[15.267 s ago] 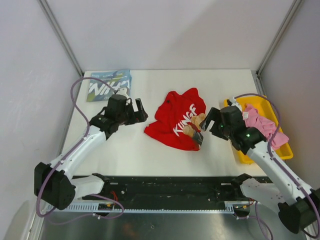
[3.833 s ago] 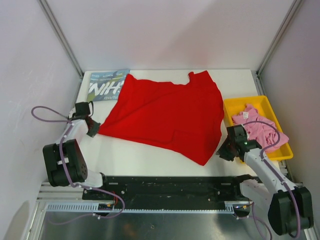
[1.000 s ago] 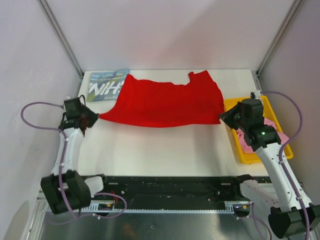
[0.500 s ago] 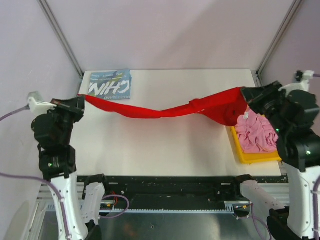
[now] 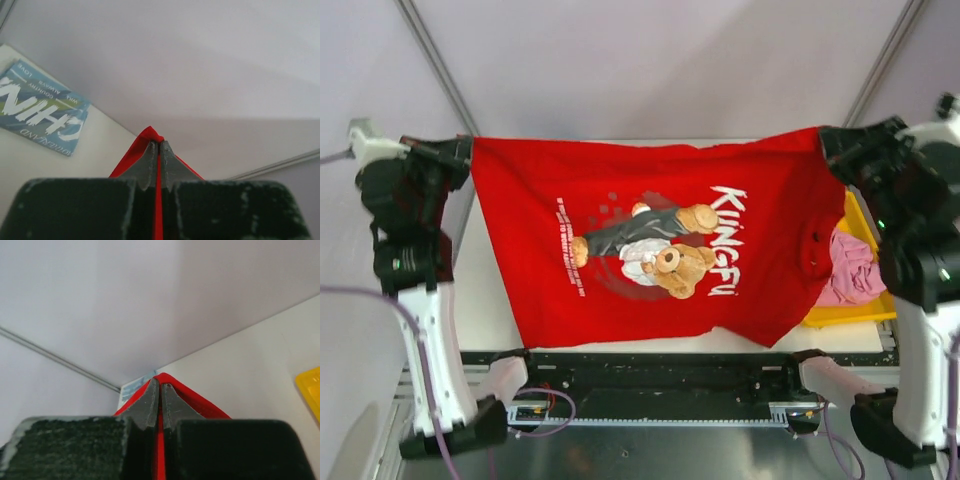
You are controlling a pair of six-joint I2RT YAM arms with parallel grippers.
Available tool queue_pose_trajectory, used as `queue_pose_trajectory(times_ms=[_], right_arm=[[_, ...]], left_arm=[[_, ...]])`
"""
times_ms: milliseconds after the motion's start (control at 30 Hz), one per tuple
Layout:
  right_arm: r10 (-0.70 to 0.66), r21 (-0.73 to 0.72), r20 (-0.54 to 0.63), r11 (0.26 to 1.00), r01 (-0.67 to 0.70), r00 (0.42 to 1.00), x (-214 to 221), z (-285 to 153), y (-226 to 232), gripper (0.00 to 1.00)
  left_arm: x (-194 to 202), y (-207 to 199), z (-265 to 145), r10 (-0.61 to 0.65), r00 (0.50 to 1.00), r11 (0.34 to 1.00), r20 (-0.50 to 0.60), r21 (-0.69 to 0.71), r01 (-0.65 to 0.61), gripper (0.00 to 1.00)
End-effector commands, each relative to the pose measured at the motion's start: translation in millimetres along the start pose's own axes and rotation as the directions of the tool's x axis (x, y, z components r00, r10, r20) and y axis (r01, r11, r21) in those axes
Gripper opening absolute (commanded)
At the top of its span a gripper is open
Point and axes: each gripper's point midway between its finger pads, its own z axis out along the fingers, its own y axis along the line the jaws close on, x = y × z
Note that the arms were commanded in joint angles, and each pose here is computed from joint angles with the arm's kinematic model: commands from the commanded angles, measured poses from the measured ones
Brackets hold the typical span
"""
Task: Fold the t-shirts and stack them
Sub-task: Flatten out the tshirt
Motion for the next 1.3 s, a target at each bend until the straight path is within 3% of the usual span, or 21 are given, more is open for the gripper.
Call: queue_pose_trajectory(times_ms=[0, 167, 300, 533, 667, 800, 933, 1033, 1133, 1267], right_arm=[[-0.029, 0.020, 0.029, 0.999, 0.029, 0.999, 13.3, 81.5, -9.7, 0.00], [0.005, -0.004, 0.025, 1.000, -0.005, 1.000, 22.0, 163.6, -14.9, 0.00], [0.014, -0.038, 0.062, 0.999, -0.012, 0.998, 1.4, 213.1, -5.7, 0.00], [0.087, -0.185, 0.245, 0.982, -0.042, 0.966, -88.8, 203.2, 22.6, 0.00], [0.100, -0.197, 0.221, 0.979, -0.057, 0.970, -85.7, 195.1, 12.3, 0.00], [0.127, -0.133, 0.102, 0.985, -0.113, 0.987, -30.6, 199.8, -28.3, 0.00], [0.164, -0.013, -0.074, 0.986, -0.165, 0.984, 51.0, 190.0, -84.6, 0.00], [0.183, 0.157, -0.214, 0.976, -0.151, 0.960, 120.1, 166.6, -142.3, 0.00], [0.215, 0.286, -0.356, 0.951, -0.113, 0.909, 184.5, 131.6, -188.5, 0.00], [0.277, 0.415, -0.552, 0.909, -0.029, 0.787, 271.2, 79.6, -241.9, 0.00]], left_arm=[[11.6, 23.3, 64.7, 0.009, 0.996, 0.997, -0.087, -0.076, -0.016, 0.00], [14.0, 27.9, 142.6, 0.009, 0.989, 0.996, -0.144, -0.084, -0.021, 0.00], [-3.6, 5.9, 200.9, -0.014, 0.991, 1.000, -0.135, -0.008, 0.013, 0.00], [-86.4, -66.9, 228.7, -0.160, 0.987, 0.953, 0.017, 0.262, 0.150, 0.00], [-100.4, -61.4, 230.2, -0.208, 0.978, 0.930, 0.027, 0.315, 0.189, 0.00], [-69.4, -21.0, 239.3, -0.193, 0.980, 0.955, -0.044, 0.220, 0.198, 0.00], [-7.4, 59.1, 229.6, -0.175, 0.977, 0.984, -0.124, 0.006, 0.177, 0.00], [47.4, 132.2, 201.2, -0.171, 0.970, 0.974, -0.175, -0.182, 0.138, 0.00], [105.9, 204.8, 160.4, -0.187, 0.954, 0.928, -0.236, -0.361, 0.093, 0.00], [173.6, 282.6, 98.3, -0.230, 0.921, 0.841, -0.314, -0.541, 0.026, 0.00]])
